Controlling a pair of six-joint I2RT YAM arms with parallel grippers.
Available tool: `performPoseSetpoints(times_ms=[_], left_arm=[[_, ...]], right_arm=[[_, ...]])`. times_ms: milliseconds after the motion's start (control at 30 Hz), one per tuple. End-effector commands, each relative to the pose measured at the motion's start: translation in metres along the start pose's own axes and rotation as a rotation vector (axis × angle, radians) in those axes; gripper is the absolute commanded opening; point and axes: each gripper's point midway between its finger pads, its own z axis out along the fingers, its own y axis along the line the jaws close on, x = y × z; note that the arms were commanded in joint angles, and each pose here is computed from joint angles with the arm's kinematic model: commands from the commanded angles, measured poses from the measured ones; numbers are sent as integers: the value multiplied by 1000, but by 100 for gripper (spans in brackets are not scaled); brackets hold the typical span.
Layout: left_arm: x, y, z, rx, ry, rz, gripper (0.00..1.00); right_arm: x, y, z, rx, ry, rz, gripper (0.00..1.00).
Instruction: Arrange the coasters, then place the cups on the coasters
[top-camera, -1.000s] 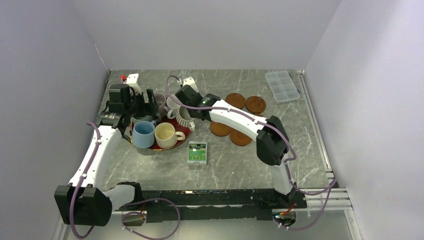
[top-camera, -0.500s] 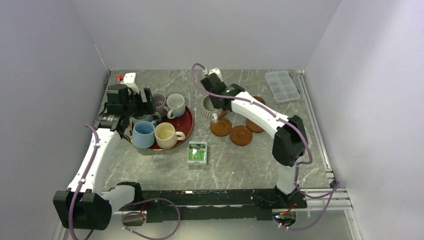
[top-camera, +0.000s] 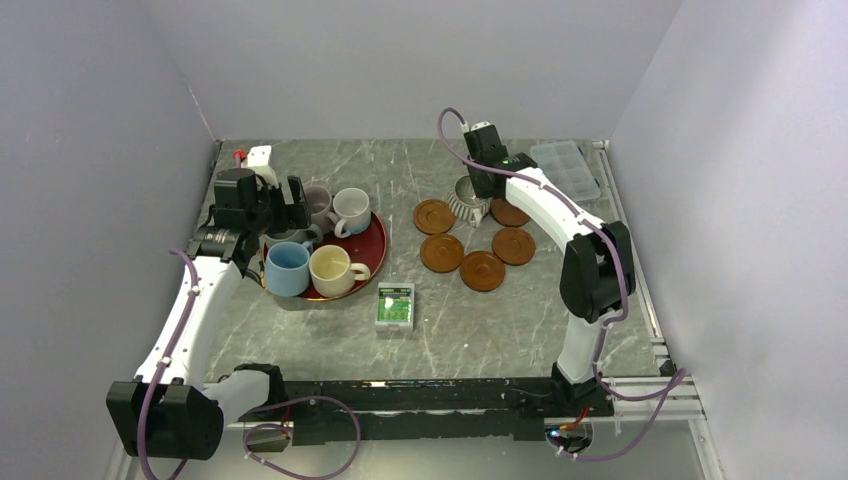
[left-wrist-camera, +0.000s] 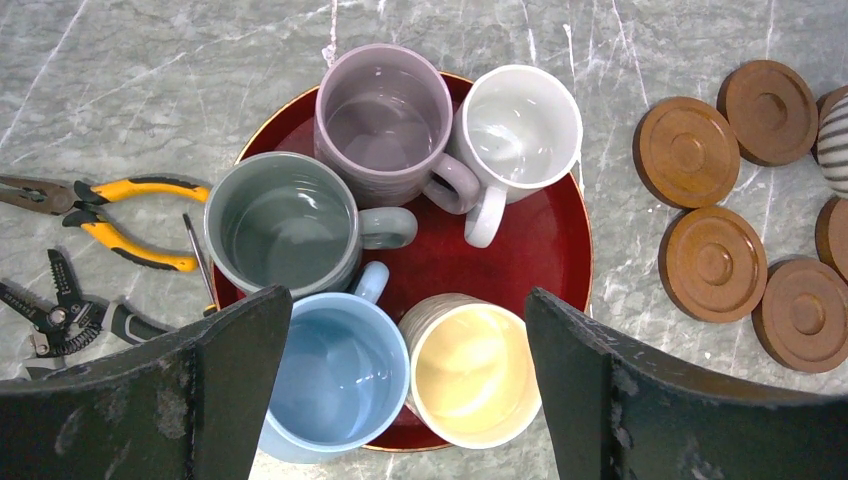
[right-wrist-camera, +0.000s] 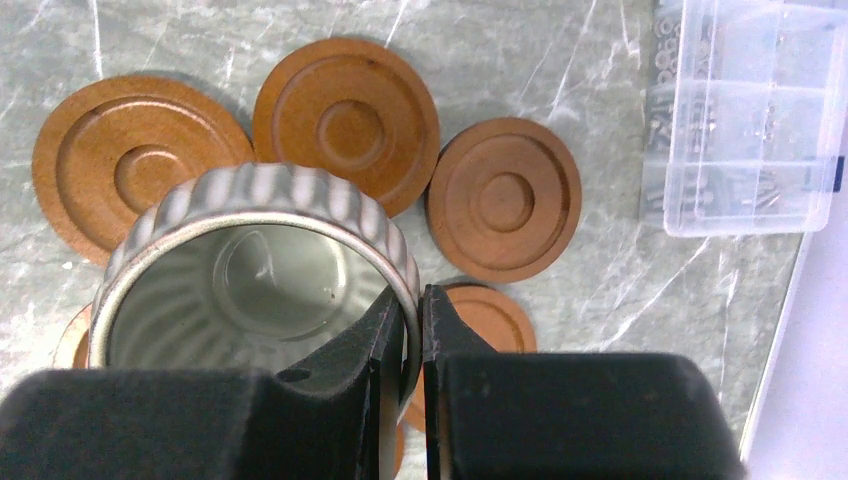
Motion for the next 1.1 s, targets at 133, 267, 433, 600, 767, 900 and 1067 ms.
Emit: performPoseSetpoints(times_ms=[133,267,433,600,767,900,1067], left_arm=[[-13,-6,-1,28,-43,2,93],[-13,-7,-1,33,-44,2,93],[-14,-11,-3,52,-46,10,93],[-14,-9,-1,45,-45,8,93],[-13,-10,-1,47,-40,6,93],[-13,-9,-1,44,-41,7,93],[-13,-9,-1,43,-40,7,93]], right_arm=[[-60,-12,16,-69,-162,-42,0],[-63,-13,30,-71,-154,-65,0],[-61,-18,46,-67,-136,-73,0],[-60,-22,57,-58,-126,-67,0],[-58,-27,69,-38,-111,-59,0],[-59,-31,76,-34,-105,-47,0],[-57,-34,82,-31,-92,-47,0]])
